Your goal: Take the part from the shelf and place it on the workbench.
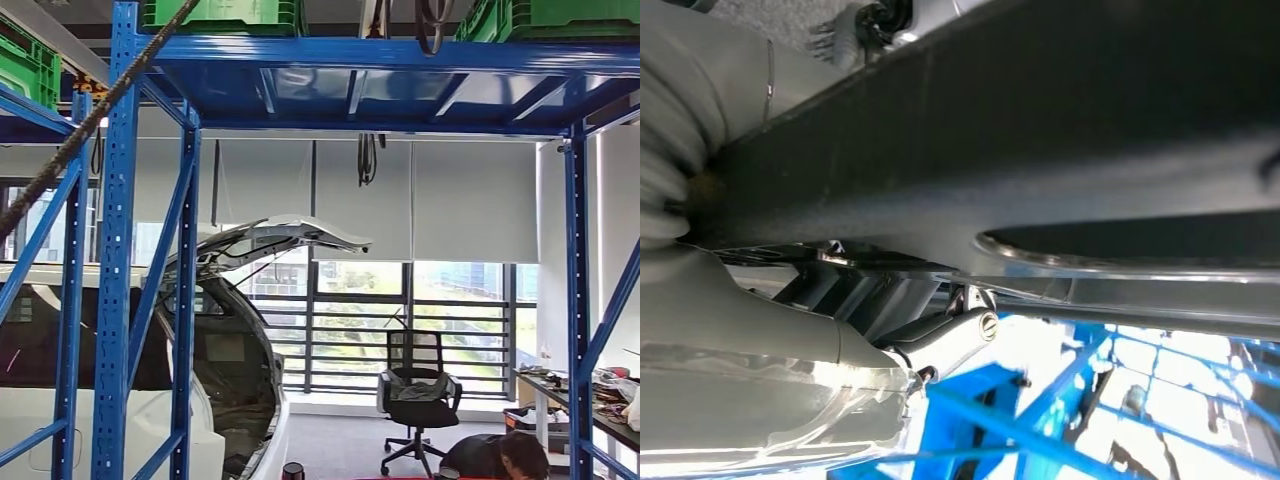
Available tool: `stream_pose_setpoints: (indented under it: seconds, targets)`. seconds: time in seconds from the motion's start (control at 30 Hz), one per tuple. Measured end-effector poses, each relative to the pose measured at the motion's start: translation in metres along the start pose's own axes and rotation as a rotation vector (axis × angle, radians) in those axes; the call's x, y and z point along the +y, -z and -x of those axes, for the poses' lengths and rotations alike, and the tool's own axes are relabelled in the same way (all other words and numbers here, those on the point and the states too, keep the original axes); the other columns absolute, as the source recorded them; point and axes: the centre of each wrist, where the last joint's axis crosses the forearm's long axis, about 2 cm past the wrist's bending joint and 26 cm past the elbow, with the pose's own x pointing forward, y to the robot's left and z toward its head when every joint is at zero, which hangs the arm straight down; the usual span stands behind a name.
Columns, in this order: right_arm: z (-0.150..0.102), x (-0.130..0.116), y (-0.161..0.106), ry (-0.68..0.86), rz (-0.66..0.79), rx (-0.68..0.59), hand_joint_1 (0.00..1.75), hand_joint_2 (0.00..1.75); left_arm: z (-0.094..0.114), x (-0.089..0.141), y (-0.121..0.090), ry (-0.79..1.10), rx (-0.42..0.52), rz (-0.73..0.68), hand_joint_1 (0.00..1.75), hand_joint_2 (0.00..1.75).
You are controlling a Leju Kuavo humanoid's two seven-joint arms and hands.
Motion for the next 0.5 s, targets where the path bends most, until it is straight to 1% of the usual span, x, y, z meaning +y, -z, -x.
stream_pose_setpoints:
  seconds: [0.3,0.5]
  targets:
    - [0.005,-0.001,-0.003,-0.034,-0.007,0.013,1.75,1.75,0.005,0.026,0.0,0.014,0.027,-0.057,0.0,1.75]
    - [0.005,-0.006,0.001,-0.052,-0.004,0.003,1.75,1.75,0.006,0.04,0.0,-0.005,0.021,-0.098,0.0,1.75]
